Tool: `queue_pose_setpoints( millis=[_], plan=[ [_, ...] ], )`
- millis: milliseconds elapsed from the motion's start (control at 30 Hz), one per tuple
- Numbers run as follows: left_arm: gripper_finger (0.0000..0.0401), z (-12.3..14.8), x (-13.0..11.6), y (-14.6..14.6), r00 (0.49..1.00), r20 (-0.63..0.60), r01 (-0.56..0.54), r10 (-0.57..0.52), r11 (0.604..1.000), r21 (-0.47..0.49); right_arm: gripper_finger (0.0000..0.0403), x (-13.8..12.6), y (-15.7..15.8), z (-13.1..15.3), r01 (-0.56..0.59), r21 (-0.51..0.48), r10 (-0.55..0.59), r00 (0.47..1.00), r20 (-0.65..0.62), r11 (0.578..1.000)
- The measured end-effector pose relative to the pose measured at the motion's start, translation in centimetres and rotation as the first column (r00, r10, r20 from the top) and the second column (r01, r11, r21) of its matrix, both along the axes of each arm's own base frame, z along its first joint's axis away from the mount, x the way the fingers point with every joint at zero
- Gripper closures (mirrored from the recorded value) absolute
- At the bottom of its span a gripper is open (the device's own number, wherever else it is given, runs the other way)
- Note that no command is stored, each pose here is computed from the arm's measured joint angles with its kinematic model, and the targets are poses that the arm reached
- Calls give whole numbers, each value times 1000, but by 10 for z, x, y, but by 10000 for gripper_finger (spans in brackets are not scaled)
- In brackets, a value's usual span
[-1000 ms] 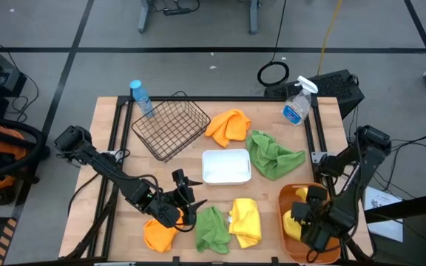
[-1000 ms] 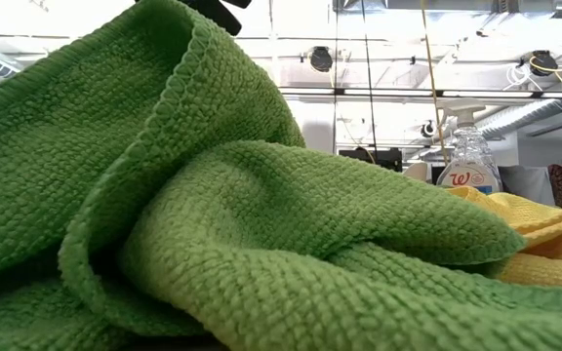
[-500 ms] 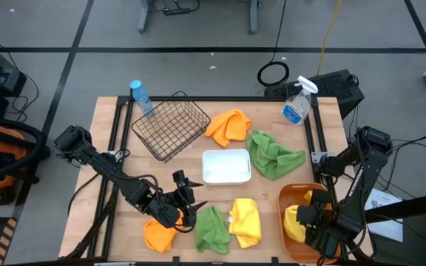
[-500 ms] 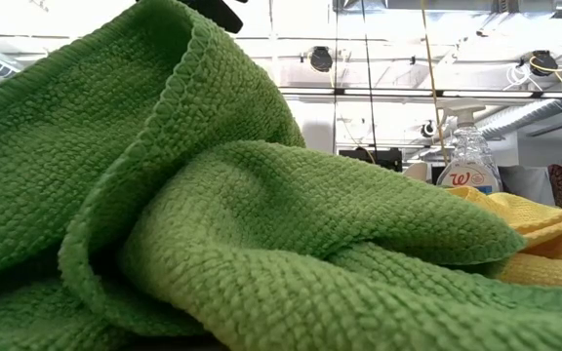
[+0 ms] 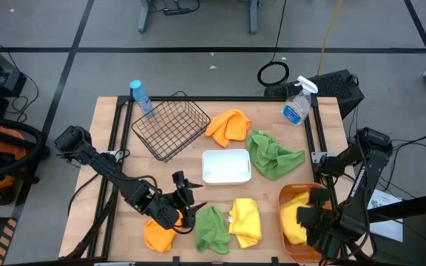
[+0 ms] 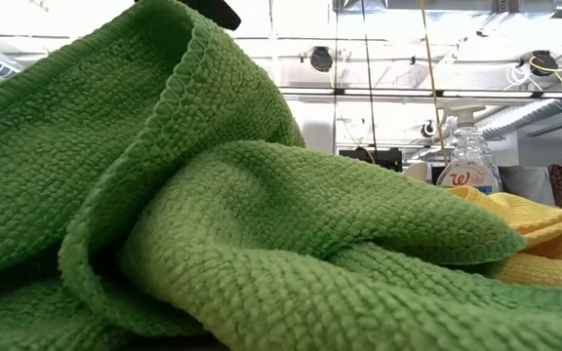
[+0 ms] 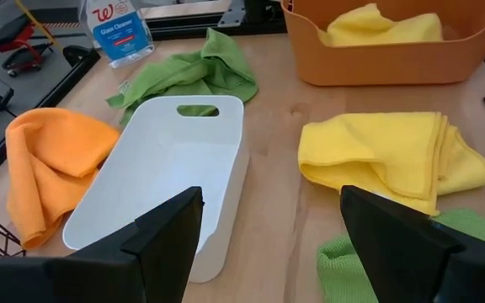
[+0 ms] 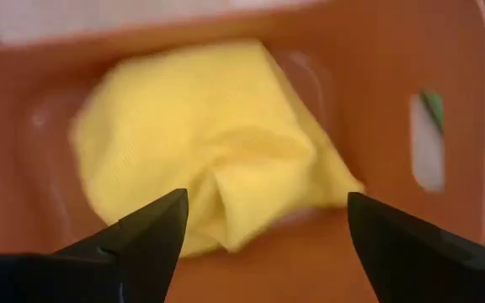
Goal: Sort microfiber towel by color & place in baskets
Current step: Put the left yellow microfiber towel into the orange bin
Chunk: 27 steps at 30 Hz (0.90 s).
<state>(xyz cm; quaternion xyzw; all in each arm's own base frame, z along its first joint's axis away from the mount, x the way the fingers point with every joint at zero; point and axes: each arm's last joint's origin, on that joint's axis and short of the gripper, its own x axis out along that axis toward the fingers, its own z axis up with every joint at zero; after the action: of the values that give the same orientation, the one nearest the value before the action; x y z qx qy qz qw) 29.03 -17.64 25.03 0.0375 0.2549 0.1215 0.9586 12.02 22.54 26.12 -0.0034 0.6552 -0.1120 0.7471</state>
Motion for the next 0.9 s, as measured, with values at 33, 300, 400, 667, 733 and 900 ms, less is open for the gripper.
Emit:
queue_pose_setpoints(
  millis=[33,300,400,667,733,900],
  plan=[
    [111,0,0,0,1000,0,0,0,1000,0,93,1,1,-1,-17,-1,17,1000,12,1000],
    [111,0,0,0,1000,0,0,0,1000,0,225,6,6,-22,-60,-56,63,997,47,997],
    [111,0,0,0,1000,0,0,0,1000,1,303,7,9,-43,-56,-23,56,998,38,998],
    [111,1,1,0,1000,6,-1,1,1000,-4,383,1,-3,-87,42,-37,-41,999,37,998],
    [111,1,1,0,1000,16,-1,1,1000,-10,380,-1,-5,-95,54,-23,-53,998,30,998],
    [111,4,3,-2,999,48,8,-7,1000,-18,391,-3,-5,-102,62,18,-62,998,-7,998]
  ],
)
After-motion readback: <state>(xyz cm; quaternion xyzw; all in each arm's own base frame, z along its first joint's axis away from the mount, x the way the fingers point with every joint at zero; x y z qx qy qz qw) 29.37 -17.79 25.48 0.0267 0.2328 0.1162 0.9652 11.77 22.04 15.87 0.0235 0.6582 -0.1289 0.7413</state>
